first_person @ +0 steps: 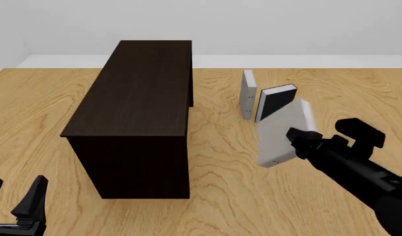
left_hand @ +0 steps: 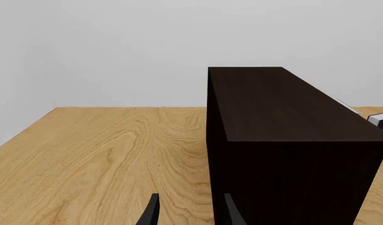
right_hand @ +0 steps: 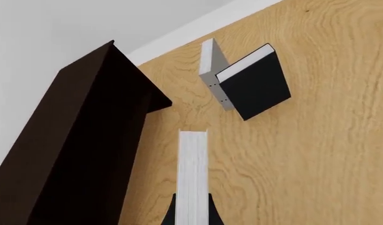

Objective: Pick up the book on the right and place it under the cabinet shelf.

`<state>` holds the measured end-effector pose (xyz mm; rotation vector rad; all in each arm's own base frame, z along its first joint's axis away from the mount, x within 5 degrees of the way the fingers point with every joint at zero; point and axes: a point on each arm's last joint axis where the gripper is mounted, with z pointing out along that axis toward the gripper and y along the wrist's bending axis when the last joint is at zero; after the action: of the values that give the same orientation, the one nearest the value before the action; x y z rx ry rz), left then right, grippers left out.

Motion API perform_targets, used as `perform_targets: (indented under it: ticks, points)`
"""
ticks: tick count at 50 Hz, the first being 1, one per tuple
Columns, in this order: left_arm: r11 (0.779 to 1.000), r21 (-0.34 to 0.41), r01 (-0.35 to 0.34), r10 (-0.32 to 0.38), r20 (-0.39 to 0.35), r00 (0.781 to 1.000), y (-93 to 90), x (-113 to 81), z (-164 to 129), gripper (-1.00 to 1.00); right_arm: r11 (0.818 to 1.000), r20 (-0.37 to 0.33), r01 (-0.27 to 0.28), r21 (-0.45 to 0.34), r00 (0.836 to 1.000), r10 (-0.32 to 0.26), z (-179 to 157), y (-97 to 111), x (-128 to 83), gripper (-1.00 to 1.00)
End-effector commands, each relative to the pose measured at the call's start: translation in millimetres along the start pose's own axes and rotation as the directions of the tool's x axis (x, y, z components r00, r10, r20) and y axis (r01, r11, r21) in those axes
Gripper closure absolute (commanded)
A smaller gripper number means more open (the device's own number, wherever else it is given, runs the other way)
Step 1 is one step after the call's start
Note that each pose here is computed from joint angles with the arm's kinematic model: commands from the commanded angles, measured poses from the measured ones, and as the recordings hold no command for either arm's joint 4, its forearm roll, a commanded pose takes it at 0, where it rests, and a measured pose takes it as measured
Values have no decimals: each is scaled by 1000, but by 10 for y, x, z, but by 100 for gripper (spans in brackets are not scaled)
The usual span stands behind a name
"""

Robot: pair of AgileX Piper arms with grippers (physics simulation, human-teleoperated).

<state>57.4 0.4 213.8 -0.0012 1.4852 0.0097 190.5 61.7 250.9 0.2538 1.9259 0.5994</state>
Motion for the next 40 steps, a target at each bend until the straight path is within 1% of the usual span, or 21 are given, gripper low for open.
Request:
perform_targets:
  ticks: [1, 10, 11, 14, 15, 16, 21, 30, 32, 37, 40]
  points:
    - [1000, 0, -4, 4, 1, 1000, 0, -1, -2, -100, 995, 7, -77, -62, 997, 78, 149, 62, 92, 100]
    - [1000, 0, -2, 2, 0, 1000, 0, 0, -2, -100, 989, 11, -115, -89, 993, 116, 300, 55, 180, 100]
    - [1000, 0, -2, 2, 0, 1000, 0, 1, -1, -100, 987, 7, -126, -98, 992, 128, 308, 57, 211, 100]
    - [1000, 0, -3, 3, 0, 1000, 0, -2, -3, -100, 986, 4, -128, -102, 992, 130, 359, 60, 236, 100]
    - [1000, 0, -2, 2, 0, 1000, 0, 1, -2, -100, 983, -3, -141, -114, 990, 142, 370, 71, 274, 100]
    - [1000, 0, -2, 2, 0, 1000, 0, 1, -2, -100, 984, -3, -139, -113, 990, 140, 392, 70, 275, 100]
    - [1000, 0, -2, 2, 0, 1000, 0, 0, -3, -100, 977, -10, -165, -132, 986, 165, 471, 77, 352, 100]
    - [1000, 0, -1, 1, 0, 1000, 0, 0, 0, -100, 972, -19, -182, -149, 983, 181, 639, 85, 446, 100]
    - [1000, 0, -2, 2, 0, 1000, 0, -1, -2, -100, 968, -21, -194, -156, 981, 193, 670, 86, 479, 100]
    - [1000, 0, -1, 1, 0, 1000, 0, -2, -5, -100, 967, -21, -196, -160, 981, 195, 765, 97, 495, 100]
    - [1000, 0, -1, 1, 0, 1000, 0, 0, -4, -100, 962, -19, -212, -172, 977, 212, 806, 99, 523, 100]
